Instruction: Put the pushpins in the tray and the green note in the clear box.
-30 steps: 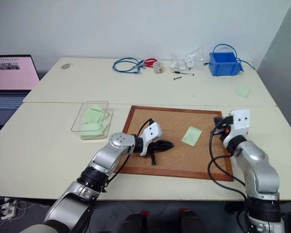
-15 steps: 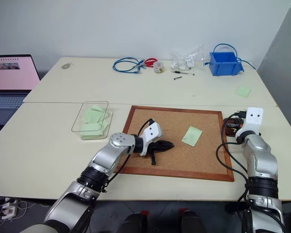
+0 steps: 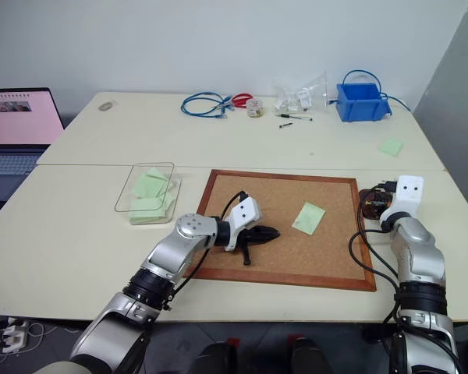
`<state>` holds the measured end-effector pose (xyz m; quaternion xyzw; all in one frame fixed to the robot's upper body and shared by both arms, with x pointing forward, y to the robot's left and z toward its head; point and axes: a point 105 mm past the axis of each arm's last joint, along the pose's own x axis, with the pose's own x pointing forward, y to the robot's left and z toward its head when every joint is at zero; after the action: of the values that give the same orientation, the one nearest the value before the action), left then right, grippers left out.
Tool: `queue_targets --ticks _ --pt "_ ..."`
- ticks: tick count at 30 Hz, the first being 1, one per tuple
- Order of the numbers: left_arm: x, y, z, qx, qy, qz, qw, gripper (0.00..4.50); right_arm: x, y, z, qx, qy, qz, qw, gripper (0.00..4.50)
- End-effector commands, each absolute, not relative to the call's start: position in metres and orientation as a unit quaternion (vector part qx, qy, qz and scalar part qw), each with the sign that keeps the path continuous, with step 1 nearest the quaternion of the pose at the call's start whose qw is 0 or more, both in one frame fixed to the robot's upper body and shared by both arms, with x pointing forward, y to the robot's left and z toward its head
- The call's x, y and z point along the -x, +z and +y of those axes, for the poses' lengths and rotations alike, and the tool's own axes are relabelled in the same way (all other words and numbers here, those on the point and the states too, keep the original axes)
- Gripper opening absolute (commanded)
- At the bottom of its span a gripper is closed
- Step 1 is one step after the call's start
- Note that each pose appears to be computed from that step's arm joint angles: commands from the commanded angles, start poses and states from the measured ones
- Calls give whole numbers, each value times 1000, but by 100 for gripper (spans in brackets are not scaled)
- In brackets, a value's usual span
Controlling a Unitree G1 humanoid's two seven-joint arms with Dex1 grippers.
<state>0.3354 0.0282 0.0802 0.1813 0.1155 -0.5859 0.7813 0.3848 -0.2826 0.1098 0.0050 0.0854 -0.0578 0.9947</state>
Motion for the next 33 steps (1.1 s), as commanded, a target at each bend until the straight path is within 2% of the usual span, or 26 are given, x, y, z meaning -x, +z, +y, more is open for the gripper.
queue_targets --ticks 1,9,12,15,18,23,26,33 --pt "-329 61 30 -191 -592 153 768 0 -385 135 -289 1 -62 42 997 255" --pt "-329 62 27 -190 -594 150 767 0 -382 143 -287 10 -56 34 998 414" --pt "-329 61 27 -191 -593 150 767 0 -379 150 -275 46 -21 23 998 414" --pt "-330 61 28 -190 -592 151 769 0 -362 156 -232 88 106 10 990 414" --pt "-331 61 28 -190 -589 151 770 0 -345 154 -203 110 194 14 975 414" --pt "-331 61 28 -188 -589 152 771 0 -313 135 -143 118 346 44 930 414" --pt "-331 61 27 -188 -590 152 770 0 -312 124 -124 98 370 56 922 414" --pt "-333 62 27 -188 -589 151 771 0 -323 112 -116 74 363 65 926 414"
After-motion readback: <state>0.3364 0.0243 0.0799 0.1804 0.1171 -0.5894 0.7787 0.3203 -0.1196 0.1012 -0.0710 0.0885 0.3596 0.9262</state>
